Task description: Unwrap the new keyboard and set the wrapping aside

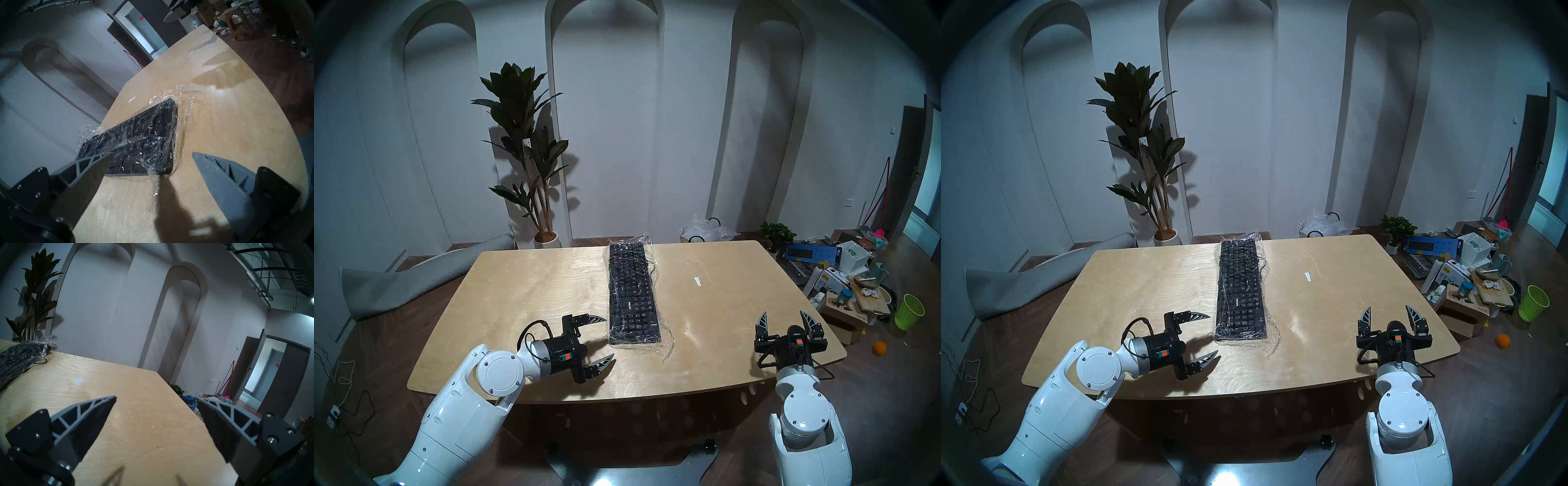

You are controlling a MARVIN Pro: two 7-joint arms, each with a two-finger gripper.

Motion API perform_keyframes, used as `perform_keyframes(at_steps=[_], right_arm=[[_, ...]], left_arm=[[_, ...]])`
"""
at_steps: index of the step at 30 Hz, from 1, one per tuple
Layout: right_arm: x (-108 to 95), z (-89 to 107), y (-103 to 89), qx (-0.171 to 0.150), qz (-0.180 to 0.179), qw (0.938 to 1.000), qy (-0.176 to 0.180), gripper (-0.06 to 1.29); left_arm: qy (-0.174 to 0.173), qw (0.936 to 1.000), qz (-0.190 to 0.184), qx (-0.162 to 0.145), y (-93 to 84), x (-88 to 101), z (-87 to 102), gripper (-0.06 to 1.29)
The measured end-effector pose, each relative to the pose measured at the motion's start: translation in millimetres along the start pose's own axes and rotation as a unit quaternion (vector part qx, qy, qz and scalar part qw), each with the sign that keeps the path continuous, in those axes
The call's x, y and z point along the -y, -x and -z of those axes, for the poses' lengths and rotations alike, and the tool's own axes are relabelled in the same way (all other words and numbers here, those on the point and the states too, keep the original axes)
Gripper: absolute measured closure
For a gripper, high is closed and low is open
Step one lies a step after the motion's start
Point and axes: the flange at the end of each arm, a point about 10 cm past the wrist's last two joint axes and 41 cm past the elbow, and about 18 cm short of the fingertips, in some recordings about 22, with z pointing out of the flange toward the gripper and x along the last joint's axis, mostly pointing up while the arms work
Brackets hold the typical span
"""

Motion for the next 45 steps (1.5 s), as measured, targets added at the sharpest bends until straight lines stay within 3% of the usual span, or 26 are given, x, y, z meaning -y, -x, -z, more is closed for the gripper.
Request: perform_keyframes(at_steps=[21, 36, 37, 38, 39, 40, 45], right_arm=[[0.0, 0.0, 0.0, 0.000, 0.000, 1.0000, 0.000, -0.02], [-0.1, 0.0, 0.0, 0.000, 0.000, 1.0000, 0.000, -0.02], [-0.1, 0.0, 0.0, 0.000, 0.000, 1.0000, 0.000, -0.02], [-0.1, 0.0, 0.0, 0.000, 0.000, 1.0000, 0.000, -0.02], [-0.1, 0.0, 0.0, 0.000, 0.000, 1.0000, 0.000, -0.02], [-0.1, 0.0, 0.0, 0.000, 0.000, 1.0000, 0.000, -0.02], [-0.1, 0.0, 0.0, 0.000, 0.000, 1.0000, 0.000, -0.02]], left_arm=[[-0.010, 0.9999, -0.005, 0.008, 8.6, 6.1, -4.9, 0.02], [-0.031, 0.9995, -0.004, 0.010, 18.6, 13.9, -24.2, 0.04], [-0.029, 0.9995, -0.004, 0.010, 19.7, 12.8, -24.9, 0.17], [-0.026, 0.9996, -0.002, 0.013, 21.7, 10.3, -25.2, 0.53], [-0.025, 0.9996, -0.001, 0.014, 23.0, 9.1, -25.1, 0.76], [-0.023, 0.9996, 0.000, 0.016, 24.5, 7.8, -24.6, 1.22], [-0.024, 0.9995, 0.001, 0.020, 27.8, 8.9, -18.6, 1.26]])
